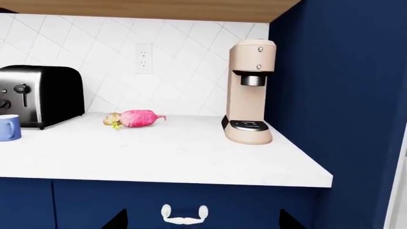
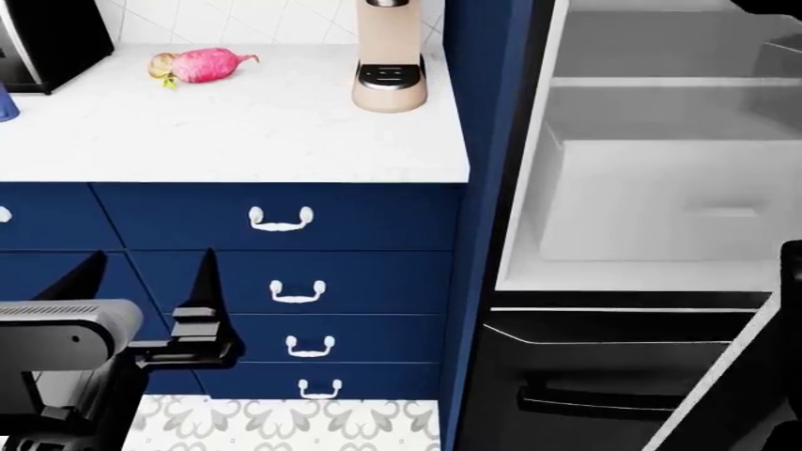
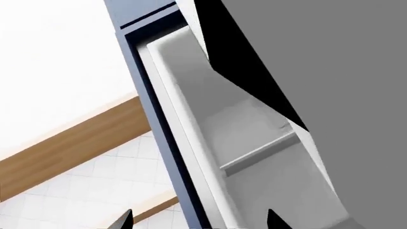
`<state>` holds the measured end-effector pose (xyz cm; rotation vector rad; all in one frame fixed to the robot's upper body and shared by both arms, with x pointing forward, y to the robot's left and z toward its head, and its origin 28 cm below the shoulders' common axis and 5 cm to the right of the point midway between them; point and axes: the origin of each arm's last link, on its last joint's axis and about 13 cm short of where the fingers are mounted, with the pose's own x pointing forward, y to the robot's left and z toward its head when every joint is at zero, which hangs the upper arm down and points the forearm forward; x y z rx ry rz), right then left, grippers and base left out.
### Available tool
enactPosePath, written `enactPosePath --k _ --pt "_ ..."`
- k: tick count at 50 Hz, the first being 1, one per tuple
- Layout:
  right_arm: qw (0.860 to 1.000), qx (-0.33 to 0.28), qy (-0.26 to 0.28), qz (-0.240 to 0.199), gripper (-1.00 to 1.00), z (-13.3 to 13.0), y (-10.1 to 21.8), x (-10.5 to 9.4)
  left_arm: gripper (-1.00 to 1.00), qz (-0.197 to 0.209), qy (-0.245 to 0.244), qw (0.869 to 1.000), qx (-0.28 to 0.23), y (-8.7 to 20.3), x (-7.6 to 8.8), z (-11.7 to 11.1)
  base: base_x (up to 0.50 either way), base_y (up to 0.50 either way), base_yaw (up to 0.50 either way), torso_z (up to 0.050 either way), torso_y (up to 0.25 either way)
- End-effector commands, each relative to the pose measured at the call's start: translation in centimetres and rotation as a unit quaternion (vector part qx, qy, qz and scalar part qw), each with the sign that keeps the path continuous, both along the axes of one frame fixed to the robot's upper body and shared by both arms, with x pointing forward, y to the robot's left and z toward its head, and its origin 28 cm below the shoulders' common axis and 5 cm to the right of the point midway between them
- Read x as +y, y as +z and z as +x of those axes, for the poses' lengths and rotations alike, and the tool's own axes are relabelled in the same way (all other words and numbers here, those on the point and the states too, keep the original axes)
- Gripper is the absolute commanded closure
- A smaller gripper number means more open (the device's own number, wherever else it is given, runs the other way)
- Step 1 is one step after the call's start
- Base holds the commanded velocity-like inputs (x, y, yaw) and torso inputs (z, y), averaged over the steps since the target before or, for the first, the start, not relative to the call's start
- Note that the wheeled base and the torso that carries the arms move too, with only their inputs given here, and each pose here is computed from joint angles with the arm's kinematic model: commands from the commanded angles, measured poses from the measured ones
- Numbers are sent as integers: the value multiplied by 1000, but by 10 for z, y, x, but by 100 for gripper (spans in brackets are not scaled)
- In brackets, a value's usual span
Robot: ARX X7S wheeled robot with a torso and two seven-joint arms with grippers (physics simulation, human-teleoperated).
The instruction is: Open the fridge door
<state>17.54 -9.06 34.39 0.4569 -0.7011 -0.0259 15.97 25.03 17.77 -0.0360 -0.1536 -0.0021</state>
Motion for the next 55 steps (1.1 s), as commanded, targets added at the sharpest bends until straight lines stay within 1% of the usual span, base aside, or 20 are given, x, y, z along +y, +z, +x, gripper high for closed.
enactPosePath --k 1,7,16,26,30,38,41,46,50,54,55 --pt "970 56 -205 121 -100 32 16 -62 -100 -2 6 1000 2 1 2 2 0 0 0 0 0" --pt "962 47 -232 134 -100 28 15 -72 -100 -3 9 1000 3 1 3 2 0 0 0 0 0" --pt "954 48 -257 148 -100 19 14 -82 -100 -2 7 1000 4 0 3 3 0 0 0 0 0" --pt "930 48 -317 180 -100 5 12 -106 -100 -2 8 1000 6 0 4 4 0 0 0 0 0" --pt "922 36 -336 190 -100 -1 15 -112 -100 -2 6 1000 7 -1 3 6 0 0 0 0 0" --pt "911 -14 -367 187 -100 -13 27 -115 -100 -4 4 1000 9 -2 3 5 0 0 0 0 0" --pt "907 -26 -375 193 -100 -17 31 -117 -100 -5 3 1000 9 -2 4 4 0 0 0 0 0" --pt "893 -44 -394 211 -100 -25 36 -125 -100 -5 3 1000 10 -2 3 6 0 0 0 0 0" --pt "882 -42 -412 224 -100 -27 35 -134 -100 -5 3 1000 10 -2 3 5 0 0 0 6 0" --pt "867 -35 -437 236 -100 -29 32 -143 -100 -5 4 1000 9 -1 5 4 0 0 0 0 0" --pt "862 -36 -448 237 -100 -30 31 -146 -100 -5 4 1000 9 -2 5 4 0 0 0 0 0"
